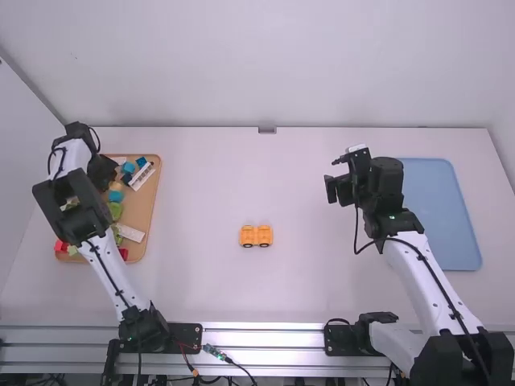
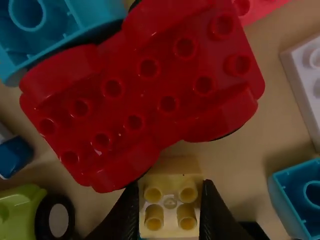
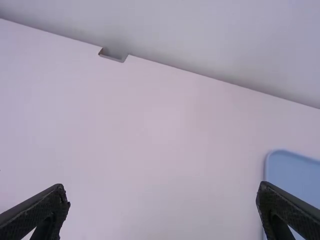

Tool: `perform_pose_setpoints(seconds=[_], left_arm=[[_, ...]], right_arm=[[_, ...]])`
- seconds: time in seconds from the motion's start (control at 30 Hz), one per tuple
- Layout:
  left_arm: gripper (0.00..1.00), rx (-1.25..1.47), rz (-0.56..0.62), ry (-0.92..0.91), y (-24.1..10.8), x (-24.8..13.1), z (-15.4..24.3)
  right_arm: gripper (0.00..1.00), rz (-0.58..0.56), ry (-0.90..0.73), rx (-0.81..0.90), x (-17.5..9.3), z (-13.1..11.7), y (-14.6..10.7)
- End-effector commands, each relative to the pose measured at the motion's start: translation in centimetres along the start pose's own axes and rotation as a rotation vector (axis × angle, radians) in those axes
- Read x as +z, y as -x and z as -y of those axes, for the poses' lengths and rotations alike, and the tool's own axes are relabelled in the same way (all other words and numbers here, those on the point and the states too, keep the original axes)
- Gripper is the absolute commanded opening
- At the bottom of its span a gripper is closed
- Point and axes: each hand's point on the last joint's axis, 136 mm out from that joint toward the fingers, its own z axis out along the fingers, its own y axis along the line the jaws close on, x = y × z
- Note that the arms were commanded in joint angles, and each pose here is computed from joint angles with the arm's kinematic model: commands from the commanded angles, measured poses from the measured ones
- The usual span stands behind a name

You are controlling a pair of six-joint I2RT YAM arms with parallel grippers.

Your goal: Assemble lego blocks to make yellow taxi

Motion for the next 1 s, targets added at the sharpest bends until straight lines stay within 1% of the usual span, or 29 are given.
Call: perform_pose_setpoints(seconds=[0.0,0.07,0.2,0.33,0.43,0.5,0.6,0.7,0.8,0.9,0.93,0.97], left_arm=[[0.07,0.004,-0.016,0.022,-0.4,0.9,-0.4],[0.02,-0.005,-0.017,0.023,-0.1,0.1,-0.3],[0.02,-0.002,0.001,0.009,0.8,-1.7,0.3],[0.02,0.021,0.042,-0.013,2.1,-4.9,1.7],[0.02,0.144,0.075,-0.054,2.5,-8.8,3.7],[0.02,0.199,0.085,-0.063,2.2,-10.2,4.5],[0.02,0.355,0.114,-0.047,0.6,-13.1,6.5],[0.02,0.442,0.141,0.017,-1.0,-15.0,7.3],[0.02,0.578,0.167,0.052,-3.6,-16.8,9.3],[0.02,0.735,0.186,0.030,-7.1,-18.1,12.6],[0.02,0.749,0.188,0.026,-7.5,-18.2,13.0],[0.02,0.799,0.197,0.005,-9.3,-18.7,14.6]], right_arm=[[0.99,0.001,0.005,0.001,0.0,-0.1,-0.1],[0.99,0.002,0.005,0.001,0.0,-0.1,-0.1],[0.99,0.005,0.001,0.000,0.0,-0.1,0.0],[0.99,0.016,0.003,-0.002,0.0,-0.1,0.3],[0.99,0.025,0.001,-0.003,0.0,0.0,0.5],[0.99,0.031,-0.001,-0.003,0.0,0.0,0.7],[0.99,0.043,-0.003,-0.005,0.0,0.1,1.0],[0.99,0.054,-0.005,-0.001,0.0,0.1,1.2],[0.99,0.061,-0.007,-0.001,0.0,0.2,1.4],[0.99,0.069,-0.008,-0.001,0.0,0.2,1.6],[0.99,0.070,-0.008,-0.001,0.0,0.2,1.6],[0.99,0.075,-0.010,-0.001,0.0,0.2,1.7]])
